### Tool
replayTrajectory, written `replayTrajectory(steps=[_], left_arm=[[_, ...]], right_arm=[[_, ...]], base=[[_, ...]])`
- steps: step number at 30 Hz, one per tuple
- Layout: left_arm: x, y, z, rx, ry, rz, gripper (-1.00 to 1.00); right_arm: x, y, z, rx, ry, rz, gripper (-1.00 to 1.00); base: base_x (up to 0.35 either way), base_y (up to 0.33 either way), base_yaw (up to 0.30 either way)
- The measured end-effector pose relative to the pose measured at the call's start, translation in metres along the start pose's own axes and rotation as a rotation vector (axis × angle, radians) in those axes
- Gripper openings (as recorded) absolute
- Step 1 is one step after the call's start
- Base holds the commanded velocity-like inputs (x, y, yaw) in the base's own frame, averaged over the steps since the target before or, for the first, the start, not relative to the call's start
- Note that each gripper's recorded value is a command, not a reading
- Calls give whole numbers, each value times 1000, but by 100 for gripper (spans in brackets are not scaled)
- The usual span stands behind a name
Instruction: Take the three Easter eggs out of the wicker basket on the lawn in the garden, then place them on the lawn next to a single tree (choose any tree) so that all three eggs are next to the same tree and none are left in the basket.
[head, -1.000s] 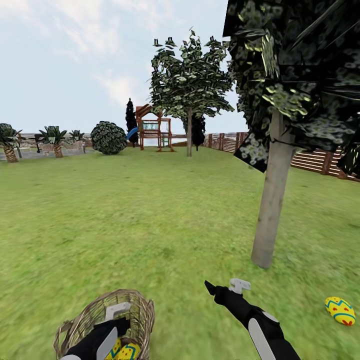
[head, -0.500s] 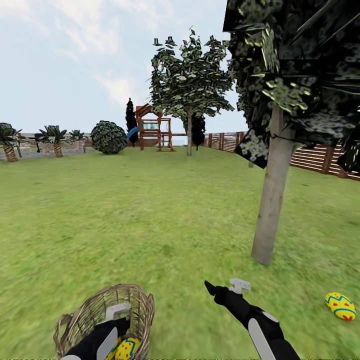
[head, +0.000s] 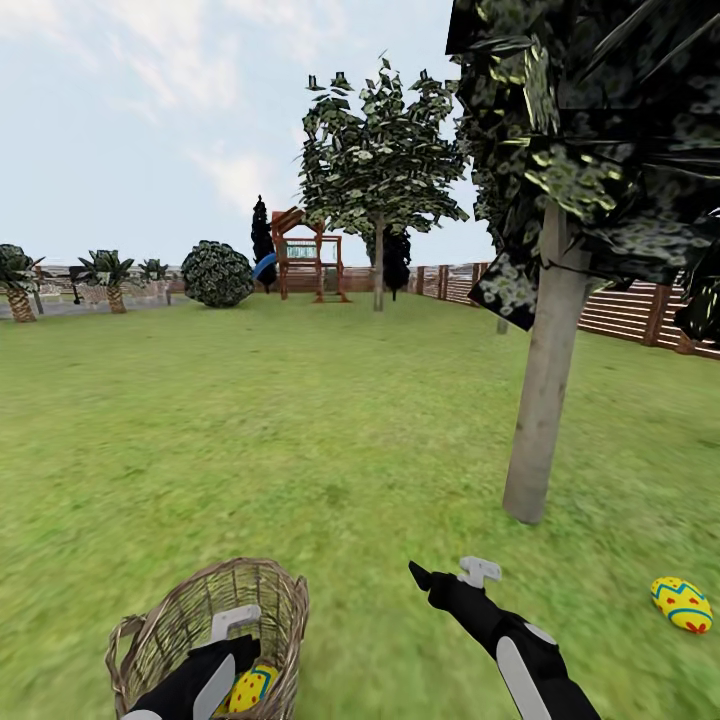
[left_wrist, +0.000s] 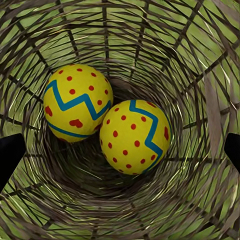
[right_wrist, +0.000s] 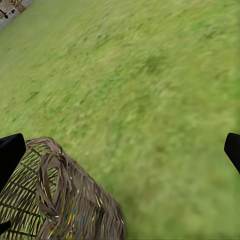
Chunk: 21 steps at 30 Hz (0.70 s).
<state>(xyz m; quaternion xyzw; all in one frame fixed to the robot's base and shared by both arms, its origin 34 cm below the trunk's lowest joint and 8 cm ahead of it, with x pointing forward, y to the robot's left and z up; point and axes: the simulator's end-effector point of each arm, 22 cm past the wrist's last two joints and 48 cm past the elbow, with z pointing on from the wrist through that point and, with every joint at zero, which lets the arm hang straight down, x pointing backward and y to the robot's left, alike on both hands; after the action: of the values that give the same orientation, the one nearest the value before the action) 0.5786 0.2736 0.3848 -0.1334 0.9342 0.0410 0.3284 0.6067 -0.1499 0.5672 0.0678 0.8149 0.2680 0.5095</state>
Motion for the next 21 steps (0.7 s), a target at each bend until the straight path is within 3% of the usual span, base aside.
replayTrajectory(steps=[9,21], left_arm=[[0,0,0,1,1,0,100],[0,1,0,-1,2,1,100]], right_arm=[[1,0,0,1,1,0,100],[1,0,0,1,1,0,100]], base=[[3,0,0],[95,23,0]])
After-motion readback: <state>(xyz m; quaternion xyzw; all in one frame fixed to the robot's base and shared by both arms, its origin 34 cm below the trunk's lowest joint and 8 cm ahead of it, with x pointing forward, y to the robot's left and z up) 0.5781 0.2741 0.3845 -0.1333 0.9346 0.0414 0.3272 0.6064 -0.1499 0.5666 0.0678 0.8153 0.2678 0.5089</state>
